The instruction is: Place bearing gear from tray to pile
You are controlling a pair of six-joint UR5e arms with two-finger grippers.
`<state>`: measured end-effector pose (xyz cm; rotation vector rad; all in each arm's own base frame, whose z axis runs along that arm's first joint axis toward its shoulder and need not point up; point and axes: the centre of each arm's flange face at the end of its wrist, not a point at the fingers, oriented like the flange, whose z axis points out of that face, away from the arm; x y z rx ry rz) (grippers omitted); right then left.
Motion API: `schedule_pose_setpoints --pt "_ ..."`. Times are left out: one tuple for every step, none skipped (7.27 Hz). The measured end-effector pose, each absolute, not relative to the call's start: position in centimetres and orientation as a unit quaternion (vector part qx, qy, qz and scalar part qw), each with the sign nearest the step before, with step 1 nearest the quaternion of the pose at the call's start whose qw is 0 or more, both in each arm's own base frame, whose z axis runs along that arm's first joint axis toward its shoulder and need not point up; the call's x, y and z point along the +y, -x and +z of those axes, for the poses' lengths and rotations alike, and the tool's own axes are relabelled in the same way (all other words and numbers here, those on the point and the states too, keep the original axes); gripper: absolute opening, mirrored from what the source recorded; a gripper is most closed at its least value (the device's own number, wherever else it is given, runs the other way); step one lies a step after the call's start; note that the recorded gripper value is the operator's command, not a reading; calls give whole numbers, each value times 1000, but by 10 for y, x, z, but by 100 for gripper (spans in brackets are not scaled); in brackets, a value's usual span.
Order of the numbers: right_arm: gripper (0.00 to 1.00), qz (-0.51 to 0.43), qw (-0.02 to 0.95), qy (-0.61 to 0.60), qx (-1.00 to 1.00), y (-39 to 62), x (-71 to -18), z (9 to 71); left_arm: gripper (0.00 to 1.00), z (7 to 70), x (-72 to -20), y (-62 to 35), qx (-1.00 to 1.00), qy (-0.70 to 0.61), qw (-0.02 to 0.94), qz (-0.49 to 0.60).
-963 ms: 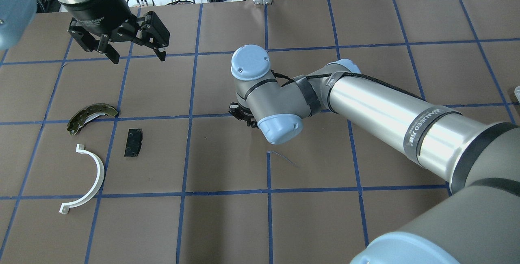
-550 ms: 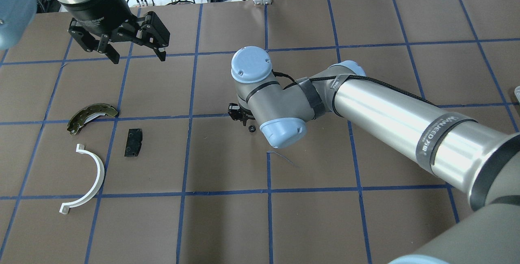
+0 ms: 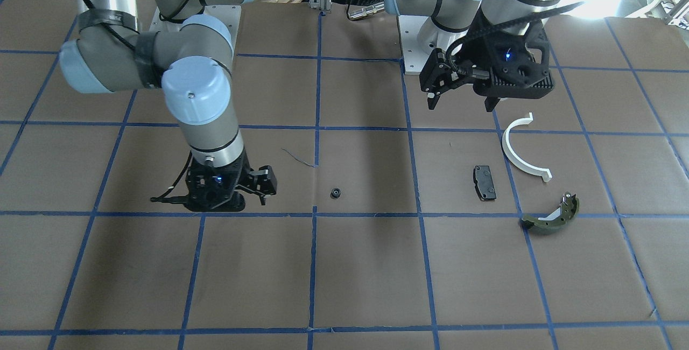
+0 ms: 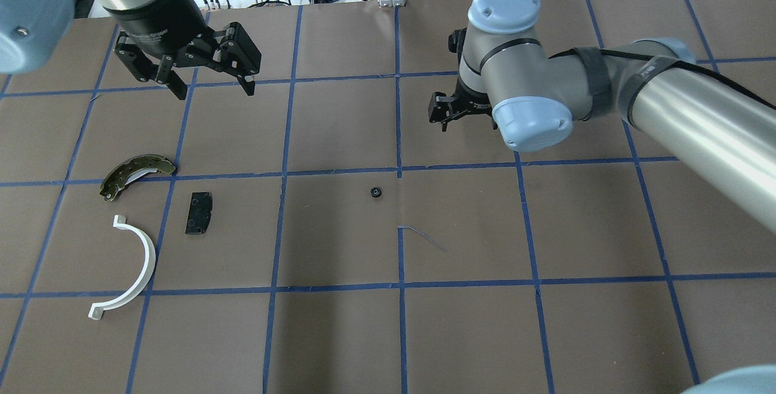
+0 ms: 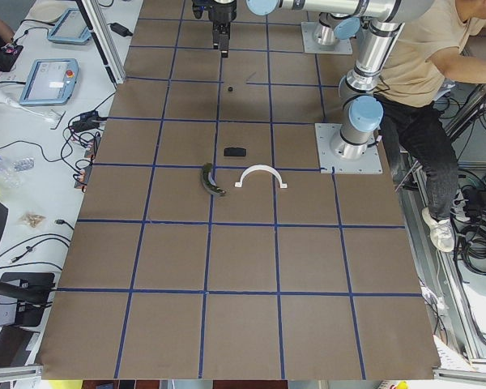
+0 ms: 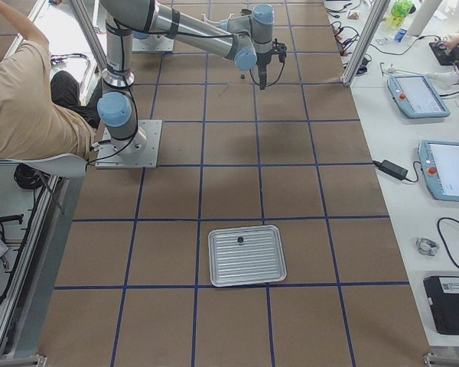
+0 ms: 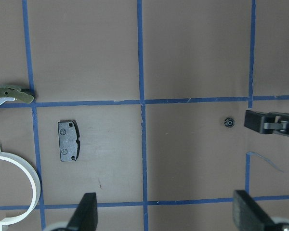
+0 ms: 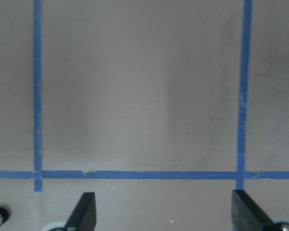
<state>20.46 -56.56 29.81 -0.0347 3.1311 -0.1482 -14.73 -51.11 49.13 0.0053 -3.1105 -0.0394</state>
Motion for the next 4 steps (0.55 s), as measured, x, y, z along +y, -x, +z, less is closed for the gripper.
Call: schedule_pose_setpoints --pt "100 -40 -2 24 999 -163 -570 312 100 462 -516 153 -1000 -5 15 -27" --pt "100 -29 -5 42 999 -118 -569 326 100 427 -521 164 -1000 -3 15 -27" --pt "100 -19 -7 64 998 -68 -566 342 100 387 -525 177 -999 -1 15 -29" --pt "100 -10 -6 88 996 -15 -558 356 100 346 -530 188 -999 0 15 -34"
